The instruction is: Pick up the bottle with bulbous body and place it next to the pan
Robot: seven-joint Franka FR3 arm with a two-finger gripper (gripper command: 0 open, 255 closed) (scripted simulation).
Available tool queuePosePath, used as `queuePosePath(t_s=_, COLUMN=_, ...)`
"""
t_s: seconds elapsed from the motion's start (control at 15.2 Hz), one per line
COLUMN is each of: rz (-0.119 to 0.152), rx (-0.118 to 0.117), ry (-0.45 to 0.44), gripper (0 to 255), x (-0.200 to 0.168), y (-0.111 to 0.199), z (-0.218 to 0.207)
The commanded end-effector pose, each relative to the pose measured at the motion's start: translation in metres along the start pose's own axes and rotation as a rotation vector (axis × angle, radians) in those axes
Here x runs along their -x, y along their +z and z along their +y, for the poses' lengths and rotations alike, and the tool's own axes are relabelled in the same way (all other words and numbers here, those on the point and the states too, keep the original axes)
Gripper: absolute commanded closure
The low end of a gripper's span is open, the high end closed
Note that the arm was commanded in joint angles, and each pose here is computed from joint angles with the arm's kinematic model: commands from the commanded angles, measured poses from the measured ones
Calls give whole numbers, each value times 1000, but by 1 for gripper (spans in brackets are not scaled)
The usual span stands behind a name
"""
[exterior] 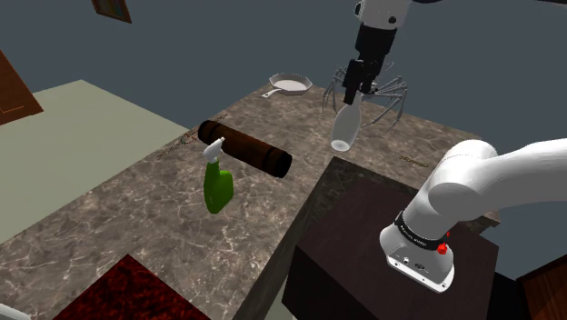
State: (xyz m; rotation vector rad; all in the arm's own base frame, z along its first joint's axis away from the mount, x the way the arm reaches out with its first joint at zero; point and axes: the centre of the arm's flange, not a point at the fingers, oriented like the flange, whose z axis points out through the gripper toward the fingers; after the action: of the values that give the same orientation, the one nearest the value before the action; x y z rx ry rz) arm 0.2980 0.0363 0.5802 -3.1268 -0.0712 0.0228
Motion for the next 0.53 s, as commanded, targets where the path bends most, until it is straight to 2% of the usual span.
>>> queuePosePath(t_s=0.0, rz=0, rx=0, ry=0, gripper=0, x=0, y=0, z=0)
queuePosePath(t_s=0.46, rz=29, rx=5, ry=50, gripper=0, x=-23, y=31, z=82)
